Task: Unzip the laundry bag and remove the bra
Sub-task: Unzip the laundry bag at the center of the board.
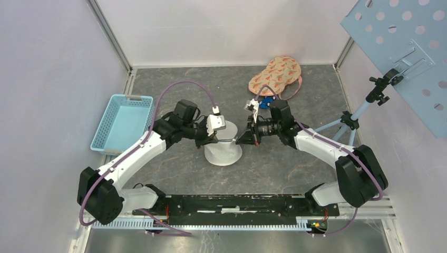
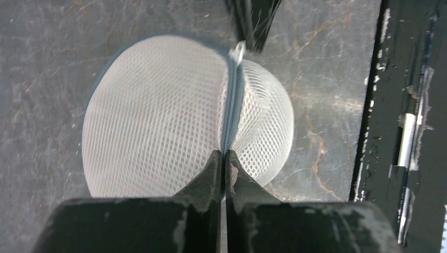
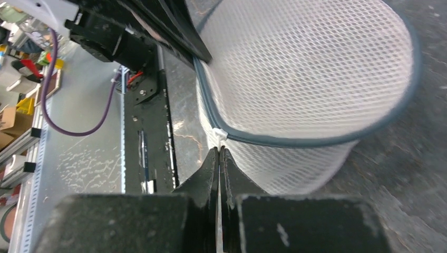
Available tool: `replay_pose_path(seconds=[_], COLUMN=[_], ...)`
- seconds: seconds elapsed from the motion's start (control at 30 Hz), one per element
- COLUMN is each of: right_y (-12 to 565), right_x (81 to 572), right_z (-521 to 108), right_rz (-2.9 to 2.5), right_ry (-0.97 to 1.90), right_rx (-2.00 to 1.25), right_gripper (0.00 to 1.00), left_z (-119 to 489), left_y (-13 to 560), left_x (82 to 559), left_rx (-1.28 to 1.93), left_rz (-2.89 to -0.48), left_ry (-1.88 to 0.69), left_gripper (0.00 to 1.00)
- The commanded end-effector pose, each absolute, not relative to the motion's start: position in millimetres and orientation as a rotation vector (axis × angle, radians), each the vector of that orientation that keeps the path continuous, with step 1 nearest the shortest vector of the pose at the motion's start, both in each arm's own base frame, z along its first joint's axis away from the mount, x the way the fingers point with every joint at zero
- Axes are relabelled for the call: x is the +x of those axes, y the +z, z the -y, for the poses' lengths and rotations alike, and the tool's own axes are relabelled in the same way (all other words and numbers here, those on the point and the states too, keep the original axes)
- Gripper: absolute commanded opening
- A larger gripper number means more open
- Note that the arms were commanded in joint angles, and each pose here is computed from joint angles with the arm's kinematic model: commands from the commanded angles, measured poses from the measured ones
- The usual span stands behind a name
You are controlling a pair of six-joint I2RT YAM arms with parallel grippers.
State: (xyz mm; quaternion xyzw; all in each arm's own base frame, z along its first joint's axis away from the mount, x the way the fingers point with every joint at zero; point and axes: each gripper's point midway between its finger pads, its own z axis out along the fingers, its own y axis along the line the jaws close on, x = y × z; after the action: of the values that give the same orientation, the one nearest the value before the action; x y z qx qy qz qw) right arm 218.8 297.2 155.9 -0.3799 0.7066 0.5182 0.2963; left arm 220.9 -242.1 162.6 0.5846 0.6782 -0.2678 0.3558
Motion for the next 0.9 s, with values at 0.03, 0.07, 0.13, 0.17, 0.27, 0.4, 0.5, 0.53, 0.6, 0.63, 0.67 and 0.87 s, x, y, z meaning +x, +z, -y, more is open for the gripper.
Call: replay_pose_path(seconds=[0.03, 0.07, 0.13, 0.17, 0.27, 0.4, 0.5, 0.53, 0.6, 0.63, 0.67, 0.87], right_y=[166, 167, 168, 168, 172, 180, 184, 185, 188, 189, 190, 191], right_x=[235, 236, 237, 238, 239, 234, 228, 226, 224, 222, 221, 219], right_z=[-279, -279, -280, -281, -287, -298, -306, -309, -313, -314, -315, -317], right_rz=[-1.840, -1.839, -1.834, -1.833, -1.823, -1.800, -1.787, -1.785, -1.776, -1.772, -1.770, -1.763], right_ry=[1.302, 1.298, 1.302, 1.310, 1.329, 1.369, 1.385, 1.389, 1.397, 1.400, 1.402, 1.407], right_rx=[-1.028, -1.025, -1.022, -1.015, -1.010, -1.019, -1.037, -1.043, -1.050, -1.053, -1.055, -1.059], right_gripper=[0.00, 0.00, 0.00, 0.00, 0.00, 0.00, 0.00, 0.00, 0.00, 0.00, 0.00, 0.00], left_z=[213, 210, 209, 212, 226, 237, 244, 246, 250, 252, 254, 261], left_y=[163, 163, 166, 171, 193, 204, 205, 205, 205, 205, 205, 185], left_x=[243, 245, 246, 245, 235, 222, 217, 216, 216, 217, 217, 211], left_rx=[1.452, 1.447, 1.440, 1.426, 1.384, 1.408, 1.409, 1.413, 1.401, 1.382, 1.365, 1.346], left_rz=[-1.755, -1.754, -1.758, -1.760, -1.744, -1.707, -1.712, -1.712, -1.724, -1.735, -1.744, -1.822], left_ry=[-0.571, -0.560, -0.553, -0.580, -0.687, -0.701, -0.737, -0.743, -0.758, -0.773, -0.793, -0.860], left_gripper=[0.02, 0.03, 0.10, 0.16, 0.39, 0.53, 0.56, 0.56, 0.56, 0.56, 0.57, 0.52])
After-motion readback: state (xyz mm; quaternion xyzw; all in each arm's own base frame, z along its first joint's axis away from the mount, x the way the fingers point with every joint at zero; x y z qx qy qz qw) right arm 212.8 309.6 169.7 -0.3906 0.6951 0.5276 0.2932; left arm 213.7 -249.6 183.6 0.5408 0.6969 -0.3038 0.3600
